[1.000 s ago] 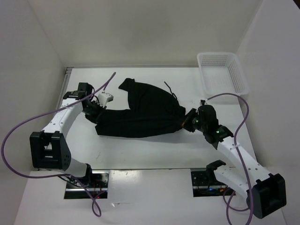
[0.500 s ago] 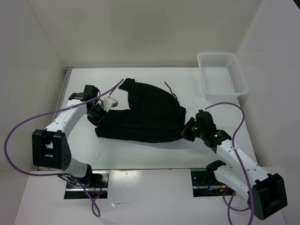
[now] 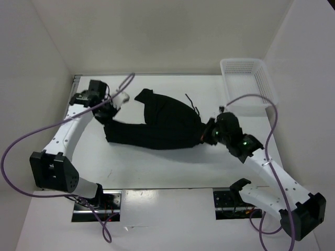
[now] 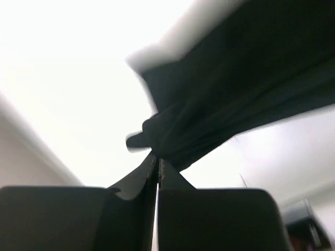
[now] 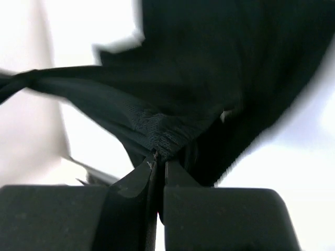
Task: Fold and stack the shorts
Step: Flatten the shorts out
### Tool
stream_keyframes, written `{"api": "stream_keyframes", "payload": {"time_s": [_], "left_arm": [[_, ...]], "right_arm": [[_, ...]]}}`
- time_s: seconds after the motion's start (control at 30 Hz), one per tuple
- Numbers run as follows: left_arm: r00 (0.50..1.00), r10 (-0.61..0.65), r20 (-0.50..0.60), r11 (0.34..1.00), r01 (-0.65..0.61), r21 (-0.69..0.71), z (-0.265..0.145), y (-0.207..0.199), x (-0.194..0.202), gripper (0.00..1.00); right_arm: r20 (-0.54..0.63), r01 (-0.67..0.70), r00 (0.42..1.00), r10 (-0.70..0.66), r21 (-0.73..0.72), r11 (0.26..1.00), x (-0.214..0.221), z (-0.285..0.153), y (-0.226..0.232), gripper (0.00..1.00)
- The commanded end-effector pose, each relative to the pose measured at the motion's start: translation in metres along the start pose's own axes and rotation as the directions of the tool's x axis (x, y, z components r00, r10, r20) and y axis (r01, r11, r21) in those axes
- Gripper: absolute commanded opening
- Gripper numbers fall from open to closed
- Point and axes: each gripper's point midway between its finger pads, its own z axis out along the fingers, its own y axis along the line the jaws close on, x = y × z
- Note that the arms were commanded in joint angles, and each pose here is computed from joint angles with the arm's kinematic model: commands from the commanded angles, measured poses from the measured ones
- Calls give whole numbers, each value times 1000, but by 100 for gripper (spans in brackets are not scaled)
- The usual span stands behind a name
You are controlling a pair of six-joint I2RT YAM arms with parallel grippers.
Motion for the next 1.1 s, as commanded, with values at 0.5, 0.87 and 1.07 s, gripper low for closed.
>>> {"api": "stream_keyframes", "payload": {"time_s": [0.5, 0.87, 1.07], "left_arm": [[816, 115, 567, 661, 362, -657, -298, 116, -103, 0], [875, 81, 478, 697, 293, -655, -215, 192, -163, 0], [707, 154, 690, 557, 515, -652, -337, 218, -177, 0]], "right_arm": [[627, 457, 713, -314, -77, 886, -190, -118, 181, 0], [593, 537, 736, -325, -220, 814, -288, 4, 282, 0], [735, 656, 614, -288, -272, 704, -314, -62, 358, 0]]}}
